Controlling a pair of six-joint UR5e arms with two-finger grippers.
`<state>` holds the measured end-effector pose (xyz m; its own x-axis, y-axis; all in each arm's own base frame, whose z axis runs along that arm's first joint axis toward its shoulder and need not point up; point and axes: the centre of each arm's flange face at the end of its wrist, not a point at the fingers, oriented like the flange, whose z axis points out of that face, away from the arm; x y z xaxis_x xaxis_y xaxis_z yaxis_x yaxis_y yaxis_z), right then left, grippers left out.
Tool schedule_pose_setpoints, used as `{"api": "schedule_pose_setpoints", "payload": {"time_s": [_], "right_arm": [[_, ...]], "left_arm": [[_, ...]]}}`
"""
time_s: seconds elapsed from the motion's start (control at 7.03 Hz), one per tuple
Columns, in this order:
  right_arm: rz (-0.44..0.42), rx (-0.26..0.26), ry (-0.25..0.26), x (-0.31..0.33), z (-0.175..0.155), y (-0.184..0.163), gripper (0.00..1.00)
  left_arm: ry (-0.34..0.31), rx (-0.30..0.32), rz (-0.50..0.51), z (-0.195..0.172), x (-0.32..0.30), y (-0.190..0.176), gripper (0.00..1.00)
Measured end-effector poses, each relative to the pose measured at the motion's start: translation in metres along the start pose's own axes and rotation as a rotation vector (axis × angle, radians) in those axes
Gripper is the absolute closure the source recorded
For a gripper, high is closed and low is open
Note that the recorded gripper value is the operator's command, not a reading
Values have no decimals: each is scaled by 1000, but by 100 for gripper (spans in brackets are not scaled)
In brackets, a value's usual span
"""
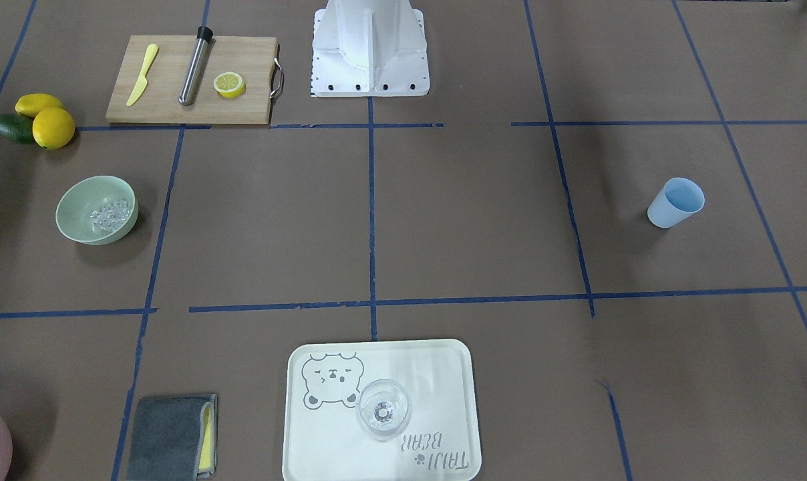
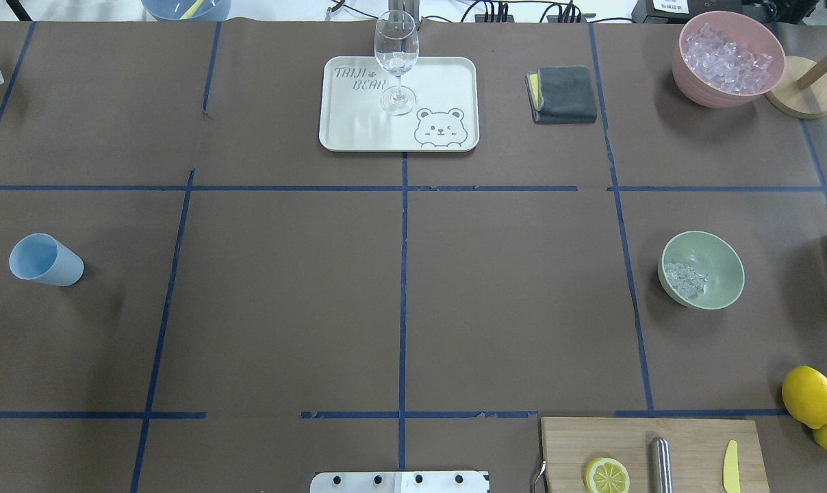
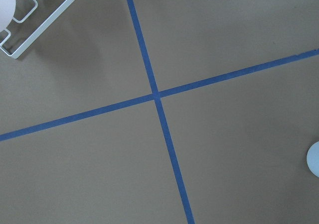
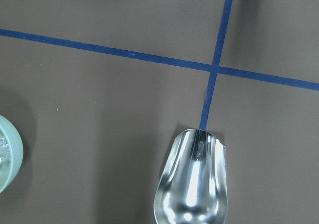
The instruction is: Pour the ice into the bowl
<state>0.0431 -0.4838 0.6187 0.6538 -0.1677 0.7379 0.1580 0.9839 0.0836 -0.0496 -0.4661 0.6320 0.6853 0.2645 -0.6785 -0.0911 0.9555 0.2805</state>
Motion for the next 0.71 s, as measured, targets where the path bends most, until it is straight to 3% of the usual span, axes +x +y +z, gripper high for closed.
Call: {"api": "schedule_pose_setpoints", "payload": {"time_s": [0.28, 0.71], "right_arm": [[1, -1, -1, 0, 1, 1, 0], [-1, 2, -1, -1, 0, 1, 0]], "left_arm": [[1, -11, -6, 2, 0, -1, 0], [8, -91, -84, 5, -2, -6, 0]]}}
